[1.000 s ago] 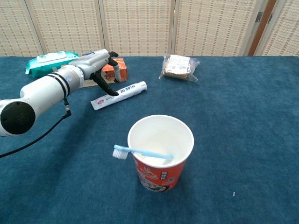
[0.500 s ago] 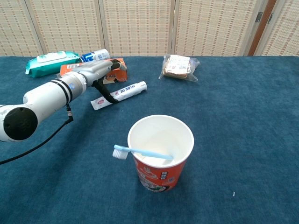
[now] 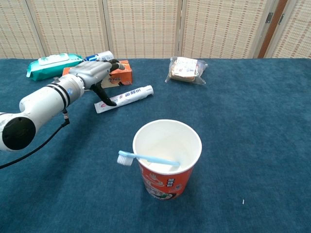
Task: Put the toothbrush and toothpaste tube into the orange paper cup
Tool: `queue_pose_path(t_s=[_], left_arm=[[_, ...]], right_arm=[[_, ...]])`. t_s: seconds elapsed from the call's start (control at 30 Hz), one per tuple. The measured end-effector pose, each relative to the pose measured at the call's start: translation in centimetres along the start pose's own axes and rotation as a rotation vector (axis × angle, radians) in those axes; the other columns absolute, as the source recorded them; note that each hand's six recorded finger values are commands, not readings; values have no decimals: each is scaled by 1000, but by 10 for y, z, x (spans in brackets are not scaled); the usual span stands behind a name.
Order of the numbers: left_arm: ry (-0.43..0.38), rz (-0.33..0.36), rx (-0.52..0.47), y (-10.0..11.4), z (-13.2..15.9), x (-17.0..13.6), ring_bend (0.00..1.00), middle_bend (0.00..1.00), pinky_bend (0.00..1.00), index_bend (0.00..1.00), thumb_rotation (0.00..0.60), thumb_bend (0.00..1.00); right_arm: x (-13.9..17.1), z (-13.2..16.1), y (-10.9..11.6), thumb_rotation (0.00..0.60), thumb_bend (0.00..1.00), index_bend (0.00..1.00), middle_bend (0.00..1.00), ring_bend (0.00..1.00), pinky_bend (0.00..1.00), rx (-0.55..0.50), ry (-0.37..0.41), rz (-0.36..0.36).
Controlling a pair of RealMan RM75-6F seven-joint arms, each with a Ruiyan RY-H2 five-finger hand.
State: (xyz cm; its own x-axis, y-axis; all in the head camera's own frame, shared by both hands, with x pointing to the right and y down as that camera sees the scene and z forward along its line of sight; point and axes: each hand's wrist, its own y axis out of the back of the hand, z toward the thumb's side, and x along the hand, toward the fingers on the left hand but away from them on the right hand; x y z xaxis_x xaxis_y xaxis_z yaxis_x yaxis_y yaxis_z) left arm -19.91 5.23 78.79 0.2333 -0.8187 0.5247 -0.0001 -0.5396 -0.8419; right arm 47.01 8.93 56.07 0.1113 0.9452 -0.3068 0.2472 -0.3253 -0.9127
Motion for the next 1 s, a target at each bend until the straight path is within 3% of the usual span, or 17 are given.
queue_pose_path(t_s=[0.37,0.73,1.0], left_arm=[[2,13,24,1,-4,0,0,0,0,1,600,0],[53,18,68,7,-22,7,0,0,0,0,600,0],[-1,32,-1,9,-9,4,0,0,0,32,600,0]], right_arm=[[0,0,-1,600,94,382,8,0,196,-1,0,5],[1,-1,-1,600,93,382,8,0,196,-3,-3,4],[1,-3,-2,600,93,382,8,0,196,-8,-6,7]])
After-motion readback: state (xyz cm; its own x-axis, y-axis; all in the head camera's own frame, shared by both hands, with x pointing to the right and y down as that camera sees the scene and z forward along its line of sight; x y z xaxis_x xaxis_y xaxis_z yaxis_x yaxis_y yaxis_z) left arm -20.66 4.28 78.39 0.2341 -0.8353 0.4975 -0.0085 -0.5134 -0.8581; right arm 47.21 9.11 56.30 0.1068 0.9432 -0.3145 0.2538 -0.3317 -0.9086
